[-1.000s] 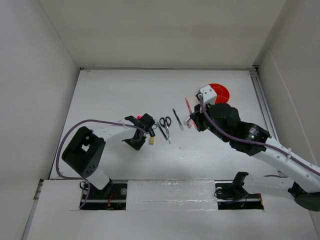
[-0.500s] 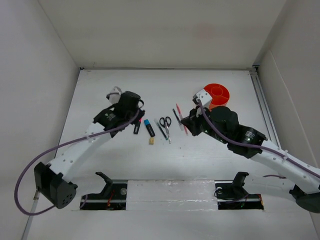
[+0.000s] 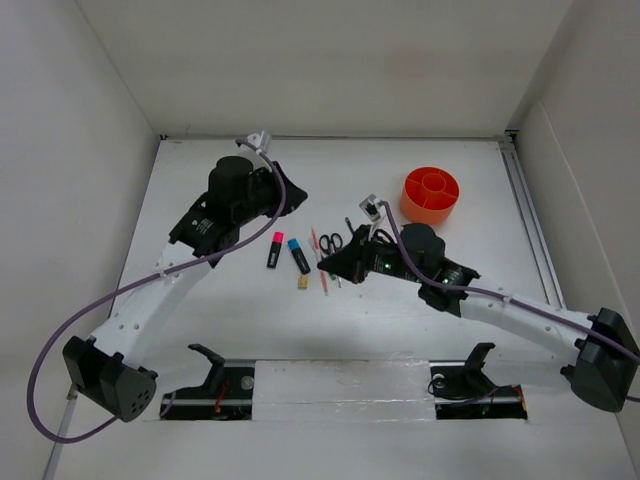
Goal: Sort the stationery into containers
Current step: Close the pen cap on the pen.
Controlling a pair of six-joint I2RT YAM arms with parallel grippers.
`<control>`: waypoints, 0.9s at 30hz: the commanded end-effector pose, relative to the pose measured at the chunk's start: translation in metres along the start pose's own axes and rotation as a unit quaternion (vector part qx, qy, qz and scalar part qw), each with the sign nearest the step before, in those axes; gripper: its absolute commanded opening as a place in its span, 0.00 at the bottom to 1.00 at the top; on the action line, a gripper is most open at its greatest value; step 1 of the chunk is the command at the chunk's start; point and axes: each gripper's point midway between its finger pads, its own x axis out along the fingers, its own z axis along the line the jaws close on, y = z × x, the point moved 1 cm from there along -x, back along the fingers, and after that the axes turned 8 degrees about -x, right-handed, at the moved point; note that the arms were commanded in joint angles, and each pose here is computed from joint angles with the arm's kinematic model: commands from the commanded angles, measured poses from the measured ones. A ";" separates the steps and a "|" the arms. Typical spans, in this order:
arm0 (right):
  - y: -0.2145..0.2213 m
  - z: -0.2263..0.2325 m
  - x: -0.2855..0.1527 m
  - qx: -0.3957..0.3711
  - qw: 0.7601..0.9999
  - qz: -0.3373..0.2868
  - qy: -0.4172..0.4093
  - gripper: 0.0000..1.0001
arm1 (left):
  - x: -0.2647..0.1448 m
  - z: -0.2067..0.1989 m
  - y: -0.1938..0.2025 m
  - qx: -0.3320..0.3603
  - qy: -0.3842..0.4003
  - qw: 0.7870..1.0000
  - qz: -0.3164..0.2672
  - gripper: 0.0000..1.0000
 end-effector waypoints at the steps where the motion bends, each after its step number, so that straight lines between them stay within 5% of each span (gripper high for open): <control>1: -0.034 0.034 0.008 0.027 0.993 -0.068 -0.097 0.00 | -0.016 -0.025 -0.002 0.059 0.092 0.994 -0.009 0.00; 14: -0.017 0.037 0.022 0.091 0.972 -0.098 -0.193 0.00 | -0.063 -0.042 -0.007 0.082 0.159 0.981 -0.071 0.00; 27: -0.037 0.036 0.015 0.087 0.971 -0.126 -0.186 0.00 | -0.054 -0.038 0.001 0.084 0.156 0.983 -0.050 0.00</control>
